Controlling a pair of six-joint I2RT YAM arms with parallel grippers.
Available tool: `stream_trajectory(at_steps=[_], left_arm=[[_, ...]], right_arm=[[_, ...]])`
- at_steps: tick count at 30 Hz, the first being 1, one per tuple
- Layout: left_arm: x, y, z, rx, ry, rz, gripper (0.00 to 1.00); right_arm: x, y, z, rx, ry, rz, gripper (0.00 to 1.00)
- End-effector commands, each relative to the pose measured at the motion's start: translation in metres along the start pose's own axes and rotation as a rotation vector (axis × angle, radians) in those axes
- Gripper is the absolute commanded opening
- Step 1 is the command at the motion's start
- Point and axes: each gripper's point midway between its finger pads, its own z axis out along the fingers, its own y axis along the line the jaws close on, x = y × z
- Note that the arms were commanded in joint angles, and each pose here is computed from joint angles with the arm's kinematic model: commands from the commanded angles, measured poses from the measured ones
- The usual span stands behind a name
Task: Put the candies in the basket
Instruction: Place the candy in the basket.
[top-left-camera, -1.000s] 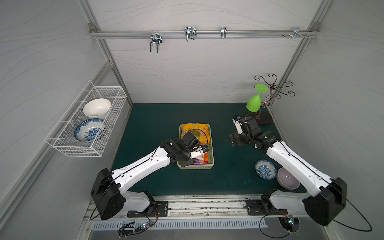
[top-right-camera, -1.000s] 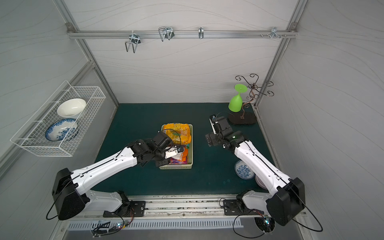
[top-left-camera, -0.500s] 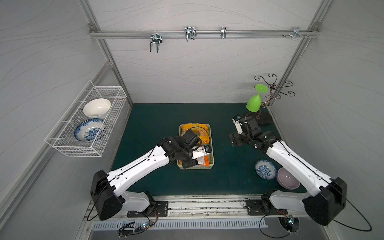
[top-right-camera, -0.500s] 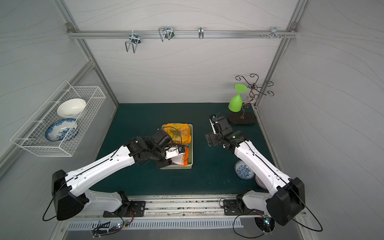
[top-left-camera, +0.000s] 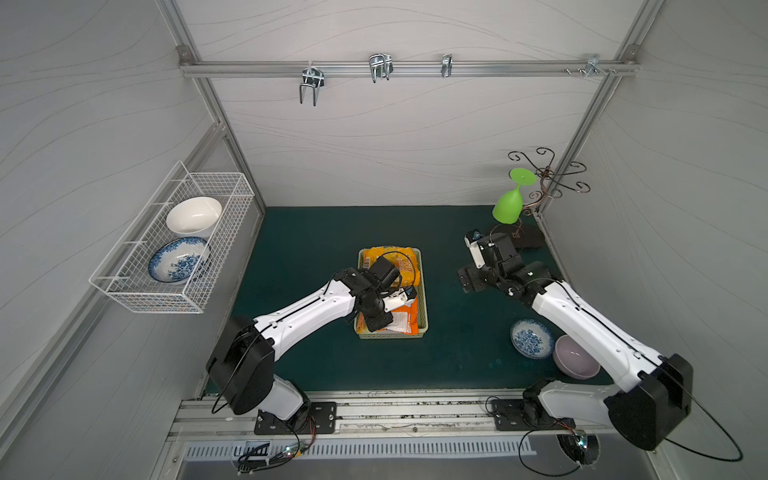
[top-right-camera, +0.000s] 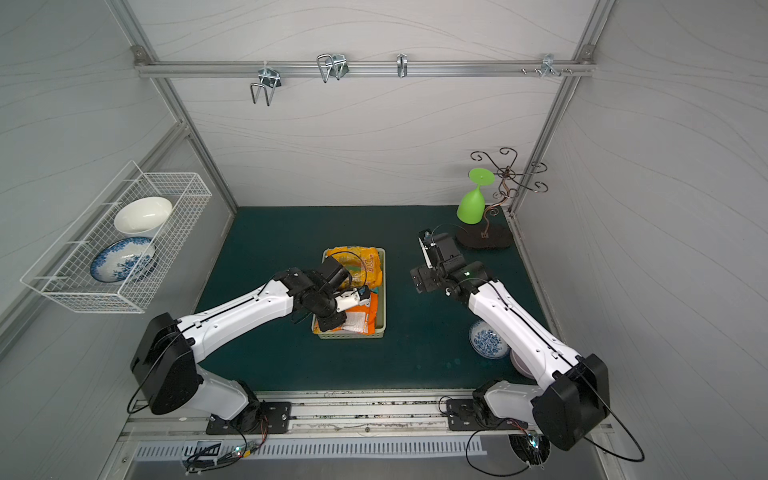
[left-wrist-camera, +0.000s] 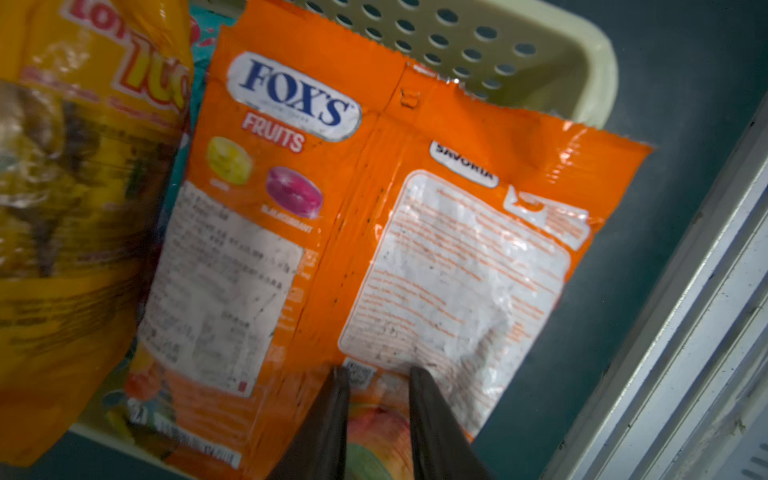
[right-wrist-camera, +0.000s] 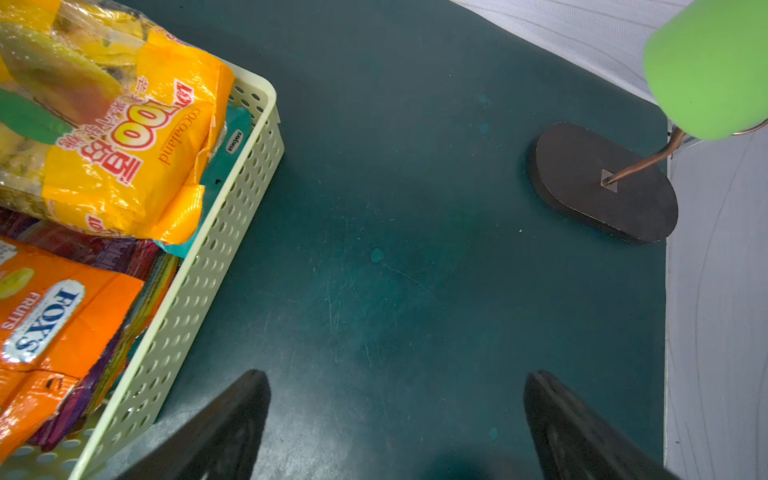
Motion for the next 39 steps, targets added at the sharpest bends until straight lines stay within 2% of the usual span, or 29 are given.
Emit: stream_trajectory(at_steps=[1,6,13,15,23,28,31,35,39], left_arm=[[-0.009,-0.004,0.014,0.026,-0.042,0.001,0.32],[-0.01,0.005,0.021,0.0,-0.004,-0.028,0.32],[-0.03,-0.02,-0.034,0.093,-0.127,-0.004,0.35],[-0.033,-0.028,-0.041,0.113,-0.157,0.024,0.36],[-0.046,-0.019,-0.016,0.072,-0.149,-0.001,0.37],[-0.037,-0.004,0.017,0.02,-0.042,-0.003,0.36],[-0.035,-0.002,0.023,0.001,-0.049,-0.007,0.35],[-0.039,0.0,0.013,-0.008,-0.058,-0.025,0.36],[-0.049,-0.004,-0.021,-0.018,-0.161,-0.023,0.41]], right_arm=[[-0.004,0.0,-0.002,-0.012,-0.016,0.016,0.99],[-0.005,-0.006,-0.005,0.017,-0.013,0.012,0.99],[-0.005,-0.006,-0.004,0.021,-0.015,0.009,0.99],[-0.005,-0.002,-0.003,0.001,-0.016,0.019,0.99],[-0.004,-0.001,-0.003,-0.004,-0.014,0.016,0.99],[-0.004,-0.004,-0.003,0.014,-0.005,0.009,0.99],[-0.003,0.0,-0.003,-0.011,-0.015,0.02,0.99],[-0.004,-0.003,-0.002,0.007,-0.005,0.013,0.99],[-0.003,-0.001,0.0,-0.003,-0.013,0.029,0.99]])
